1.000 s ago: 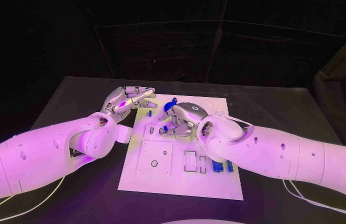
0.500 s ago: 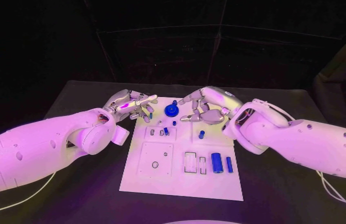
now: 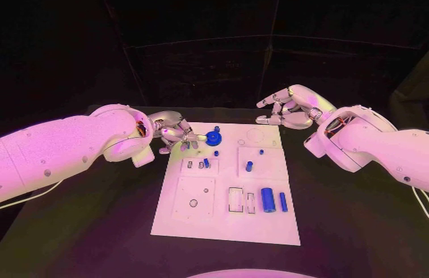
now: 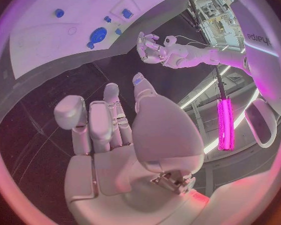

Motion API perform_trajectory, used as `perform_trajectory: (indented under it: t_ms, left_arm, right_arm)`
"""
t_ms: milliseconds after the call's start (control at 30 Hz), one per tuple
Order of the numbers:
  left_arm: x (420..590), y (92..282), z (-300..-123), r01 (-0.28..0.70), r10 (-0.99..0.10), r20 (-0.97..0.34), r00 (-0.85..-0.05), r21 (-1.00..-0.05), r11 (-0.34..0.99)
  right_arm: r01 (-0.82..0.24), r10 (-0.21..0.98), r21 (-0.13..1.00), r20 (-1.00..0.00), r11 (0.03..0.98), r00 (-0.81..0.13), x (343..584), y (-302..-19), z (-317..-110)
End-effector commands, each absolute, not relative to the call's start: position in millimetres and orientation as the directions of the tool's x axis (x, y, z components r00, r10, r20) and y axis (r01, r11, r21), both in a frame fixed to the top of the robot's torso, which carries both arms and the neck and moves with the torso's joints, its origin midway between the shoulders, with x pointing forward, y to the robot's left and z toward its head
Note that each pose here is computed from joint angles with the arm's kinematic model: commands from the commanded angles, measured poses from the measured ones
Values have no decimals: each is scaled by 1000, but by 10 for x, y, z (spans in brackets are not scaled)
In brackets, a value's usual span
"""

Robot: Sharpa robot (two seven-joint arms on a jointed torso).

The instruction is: Assemble the parts on the task board

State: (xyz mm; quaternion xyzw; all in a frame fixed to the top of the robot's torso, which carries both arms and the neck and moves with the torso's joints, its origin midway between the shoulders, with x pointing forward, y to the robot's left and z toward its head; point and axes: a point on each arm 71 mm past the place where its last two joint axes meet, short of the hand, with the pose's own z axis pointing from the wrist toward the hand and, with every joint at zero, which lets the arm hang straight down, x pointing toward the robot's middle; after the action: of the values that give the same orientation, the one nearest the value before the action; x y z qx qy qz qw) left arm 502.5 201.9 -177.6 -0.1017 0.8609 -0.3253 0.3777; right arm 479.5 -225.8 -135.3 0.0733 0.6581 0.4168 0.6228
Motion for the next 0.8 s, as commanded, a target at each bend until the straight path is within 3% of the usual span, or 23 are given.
perform_trajectory:
  t_ms: [33, 500, 800]
  left_arm:
    - [5060, 1992, -1837, 124, -249, -643, -724, -476, 871]
    - [5242, 1715, -1891, 133, -218, -664, -715, -435, 891]
    - [5259, 1617, -1942, 143, -187, -649, -738, -420, 896]
  right_arm:
    - [-347, 645, 681, -728, 645, -231, 4834, -2312, -1377]
    - [-304, 636, 673, -738, 674, -224, 4893, -2328, -1409]
    - [-296, 635, 671, -741, 680, -221, 4904, -2336, -1416]
